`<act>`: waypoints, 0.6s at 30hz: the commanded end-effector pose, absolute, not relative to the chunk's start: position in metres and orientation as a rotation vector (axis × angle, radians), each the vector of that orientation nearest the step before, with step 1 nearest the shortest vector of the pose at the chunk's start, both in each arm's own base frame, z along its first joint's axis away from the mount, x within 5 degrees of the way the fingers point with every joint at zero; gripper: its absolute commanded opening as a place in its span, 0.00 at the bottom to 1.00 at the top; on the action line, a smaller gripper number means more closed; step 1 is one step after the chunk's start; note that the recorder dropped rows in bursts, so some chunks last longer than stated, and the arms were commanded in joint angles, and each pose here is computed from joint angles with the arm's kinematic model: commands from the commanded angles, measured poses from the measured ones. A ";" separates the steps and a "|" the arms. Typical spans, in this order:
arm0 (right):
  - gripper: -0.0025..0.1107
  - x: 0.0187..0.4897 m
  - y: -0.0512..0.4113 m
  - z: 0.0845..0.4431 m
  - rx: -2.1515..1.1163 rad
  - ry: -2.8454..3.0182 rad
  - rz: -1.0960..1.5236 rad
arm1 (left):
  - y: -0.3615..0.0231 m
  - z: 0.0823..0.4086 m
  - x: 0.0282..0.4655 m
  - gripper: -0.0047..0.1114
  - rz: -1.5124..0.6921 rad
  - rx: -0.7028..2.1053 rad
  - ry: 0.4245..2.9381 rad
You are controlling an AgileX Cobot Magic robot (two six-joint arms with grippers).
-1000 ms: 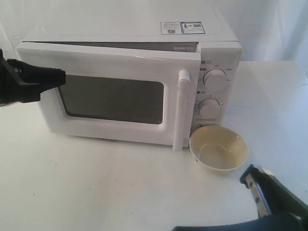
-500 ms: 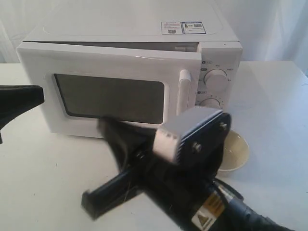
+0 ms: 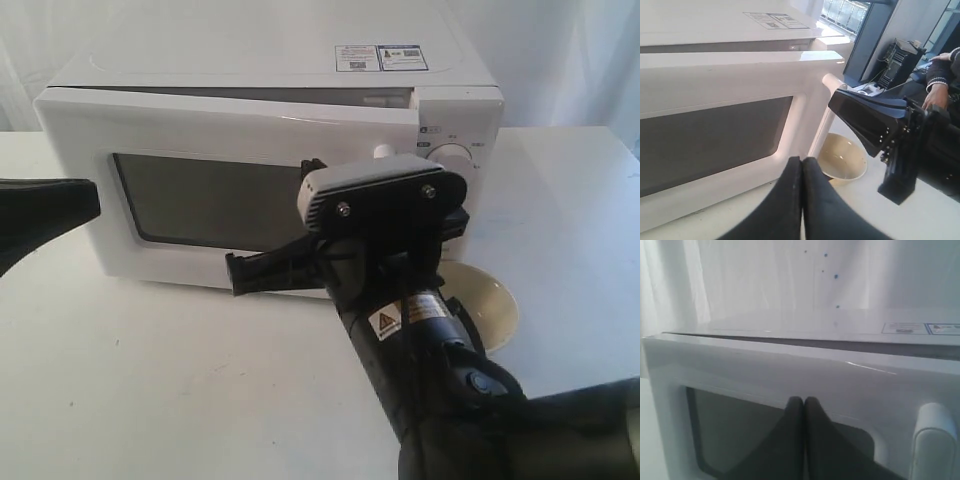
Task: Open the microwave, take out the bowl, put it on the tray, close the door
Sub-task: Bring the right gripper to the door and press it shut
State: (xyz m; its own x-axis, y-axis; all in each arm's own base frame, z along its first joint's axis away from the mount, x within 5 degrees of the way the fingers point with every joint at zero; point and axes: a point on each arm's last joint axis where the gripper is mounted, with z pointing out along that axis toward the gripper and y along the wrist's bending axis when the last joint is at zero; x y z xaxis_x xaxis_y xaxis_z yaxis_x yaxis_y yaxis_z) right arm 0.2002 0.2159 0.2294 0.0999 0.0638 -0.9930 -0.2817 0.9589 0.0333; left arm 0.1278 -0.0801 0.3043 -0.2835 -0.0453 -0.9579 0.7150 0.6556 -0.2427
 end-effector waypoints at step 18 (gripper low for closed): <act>0.02 0.273 0.212 0.210 0.035 1.458 0.182 | -0.080 0.296 0.125 0.04 -0.829 0.543 1.718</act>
